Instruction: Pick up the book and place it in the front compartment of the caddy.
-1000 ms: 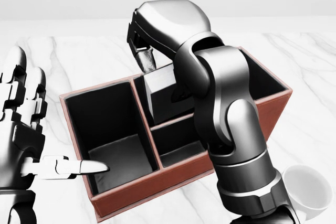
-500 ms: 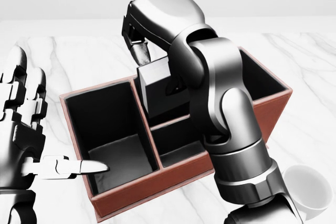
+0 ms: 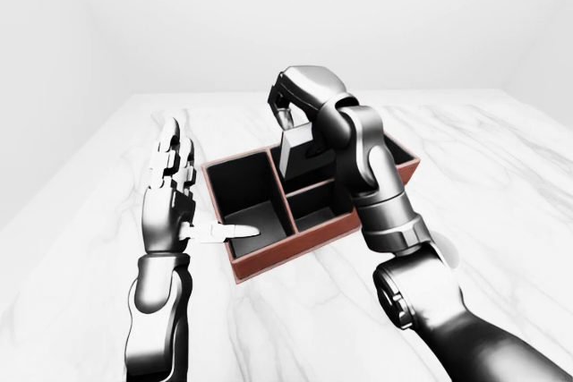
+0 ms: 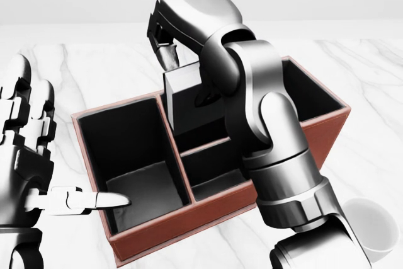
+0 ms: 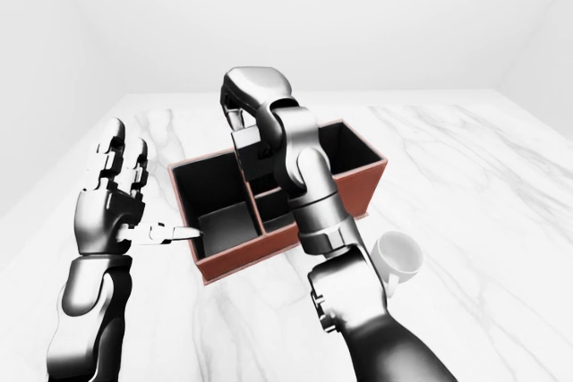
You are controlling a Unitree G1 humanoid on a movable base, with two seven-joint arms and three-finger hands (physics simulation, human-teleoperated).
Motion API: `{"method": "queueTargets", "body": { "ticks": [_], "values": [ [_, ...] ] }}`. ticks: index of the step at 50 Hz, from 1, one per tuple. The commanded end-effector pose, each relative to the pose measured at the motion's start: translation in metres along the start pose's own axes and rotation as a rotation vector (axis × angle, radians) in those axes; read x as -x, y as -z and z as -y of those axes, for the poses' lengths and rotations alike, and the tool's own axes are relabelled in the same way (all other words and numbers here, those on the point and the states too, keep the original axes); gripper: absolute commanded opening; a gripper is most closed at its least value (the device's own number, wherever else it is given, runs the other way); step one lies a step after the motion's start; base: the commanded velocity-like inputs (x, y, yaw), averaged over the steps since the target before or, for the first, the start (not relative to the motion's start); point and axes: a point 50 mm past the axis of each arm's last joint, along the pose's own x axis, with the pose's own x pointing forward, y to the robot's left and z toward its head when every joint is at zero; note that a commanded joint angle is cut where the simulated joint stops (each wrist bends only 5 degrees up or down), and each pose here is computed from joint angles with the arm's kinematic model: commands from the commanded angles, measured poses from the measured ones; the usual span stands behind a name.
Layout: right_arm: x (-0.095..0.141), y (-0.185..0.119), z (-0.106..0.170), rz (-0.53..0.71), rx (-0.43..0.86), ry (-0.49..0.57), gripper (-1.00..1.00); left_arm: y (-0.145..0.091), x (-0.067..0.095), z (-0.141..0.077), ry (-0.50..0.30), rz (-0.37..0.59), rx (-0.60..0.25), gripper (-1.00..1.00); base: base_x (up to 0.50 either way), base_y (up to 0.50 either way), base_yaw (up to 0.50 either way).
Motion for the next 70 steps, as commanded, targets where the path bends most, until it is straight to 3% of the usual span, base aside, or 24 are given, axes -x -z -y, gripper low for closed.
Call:
{"method": "queueTargets", "body": {
  "ticks": [1,35,70],
  "values": [
    [-0.005,0.003,0.003,-0.009,-0.007,0.03,-1.0,0.0,0.0,0.0,0.0,-0.002,0.0,1.0,0.0,0.0,0.0],
    [-0.024,0.006,-0.002,-0.037,-0.021,0.017,-1.0,0.0,-0.001,0.0,-0.001,0.001,0.001,1.0,0.0,0.0,0.0],
    [-0.034,0.032,-0.019,-0.133,-0.05,-0.007,-1.0,0.0,0.0,0.0,-0.001,0.001,0.0,1.0,0.0,0.0,0.0]
  ]
}}
